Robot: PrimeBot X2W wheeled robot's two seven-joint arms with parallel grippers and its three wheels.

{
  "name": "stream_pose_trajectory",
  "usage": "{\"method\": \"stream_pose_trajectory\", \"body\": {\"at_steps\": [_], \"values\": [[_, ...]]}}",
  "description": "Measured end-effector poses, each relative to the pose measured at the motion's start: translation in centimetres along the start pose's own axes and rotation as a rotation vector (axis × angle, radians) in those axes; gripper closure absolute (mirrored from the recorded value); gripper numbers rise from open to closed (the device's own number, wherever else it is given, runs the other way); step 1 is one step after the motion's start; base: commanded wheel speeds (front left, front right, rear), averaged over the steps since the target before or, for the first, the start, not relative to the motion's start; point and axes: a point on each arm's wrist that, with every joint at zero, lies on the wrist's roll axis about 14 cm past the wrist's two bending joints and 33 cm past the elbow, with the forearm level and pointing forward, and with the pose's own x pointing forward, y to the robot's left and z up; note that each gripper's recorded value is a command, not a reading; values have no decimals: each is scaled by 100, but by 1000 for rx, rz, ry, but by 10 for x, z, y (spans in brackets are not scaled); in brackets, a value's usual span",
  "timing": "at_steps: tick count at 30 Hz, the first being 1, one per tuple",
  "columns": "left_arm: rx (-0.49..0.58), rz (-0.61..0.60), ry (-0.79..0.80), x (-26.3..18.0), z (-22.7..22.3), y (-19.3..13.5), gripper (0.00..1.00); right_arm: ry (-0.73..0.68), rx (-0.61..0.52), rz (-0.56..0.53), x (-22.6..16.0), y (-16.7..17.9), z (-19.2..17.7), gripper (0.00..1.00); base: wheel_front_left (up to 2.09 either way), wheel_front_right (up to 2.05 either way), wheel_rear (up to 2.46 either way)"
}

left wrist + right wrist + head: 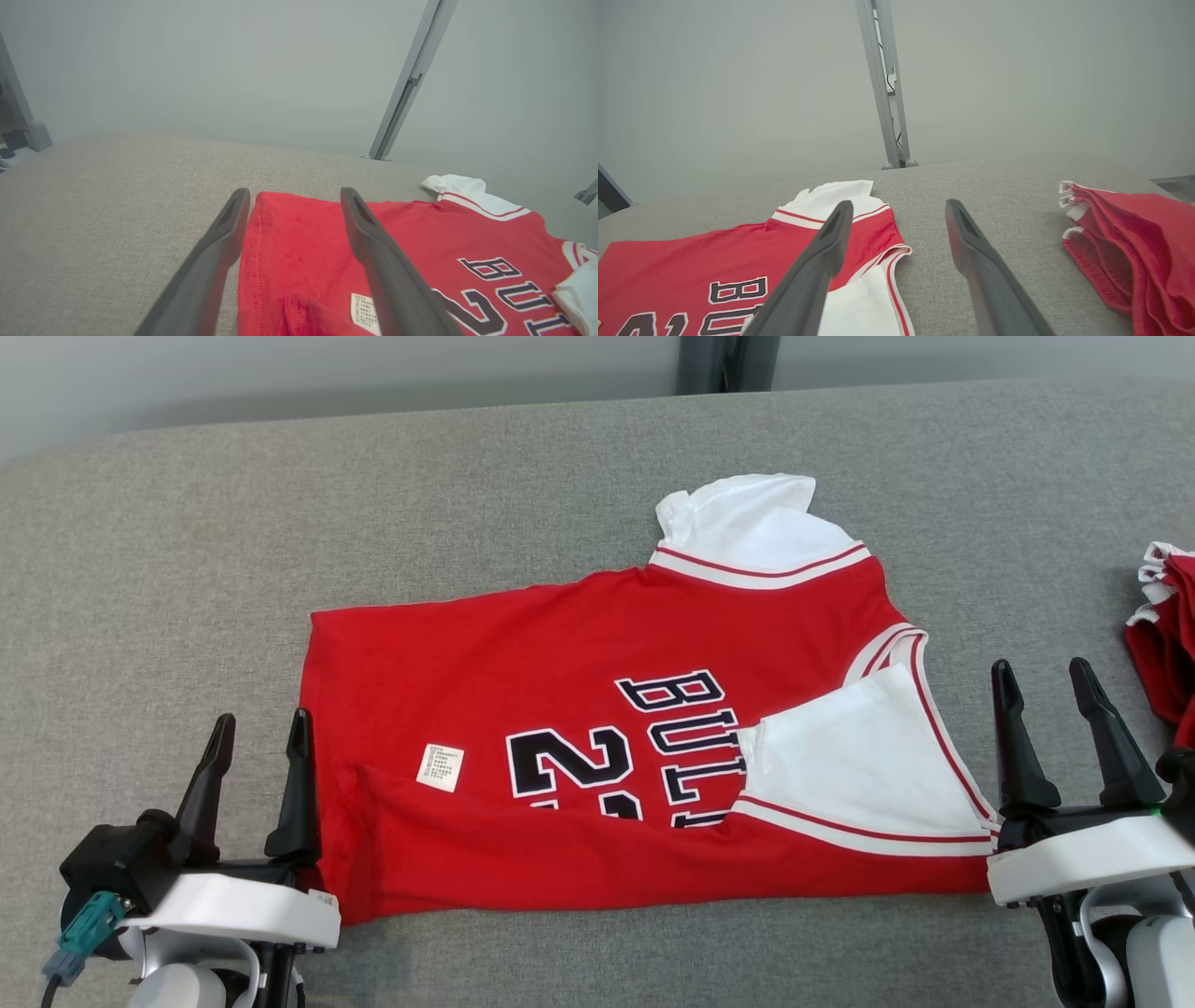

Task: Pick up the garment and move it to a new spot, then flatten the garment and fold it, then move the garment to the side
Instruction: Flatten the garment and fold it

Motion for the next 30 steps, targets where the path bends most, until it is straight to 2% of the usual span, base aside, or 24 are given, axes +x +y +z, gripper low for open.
{"method": "stream_pose_trajectory", "body": {"at_steps": [5, 10, 19, 23, 27, 28, 29, 30], "values": [[8, -6, -10, 8, 2, -1, 0, 2, 8, 5, 2, 2, -1, 0, 0, 0, 0], [19, -69, -11, 44, 12, -11, 0, 1, 15, 14, 12, 4, -3, 0, 0, 0, 0], [-4, -87, 296, 98, -49, 9, 0, 43, 42, -19, 18, -9, -26, 0, 0, 0, 0], [-25, -66, 430, 103, -83, 20, 0, 64, 52, -45, 16, -17, -37, 0, 0, 0, 0], [-43, -64, 493, 106, -101, 20, 0, 72, 58, -70, 15, -26, -43, 0, 0, 0, 0], [-45, -62, 499, 107, -102, 22, 2, 72, 60, -72, 16, -26, -44, 0, 0, 0, 0], [-51, -63, 507, 107, -104, 22, 30, 69, 60, -73, 17, -27, -43, 0, 0, 0, 0], [-57, -65, 512, 107, -105, 21, 30, 65, 60, -73, 19, -27, -42, 0, 0, 0, 0]]}}
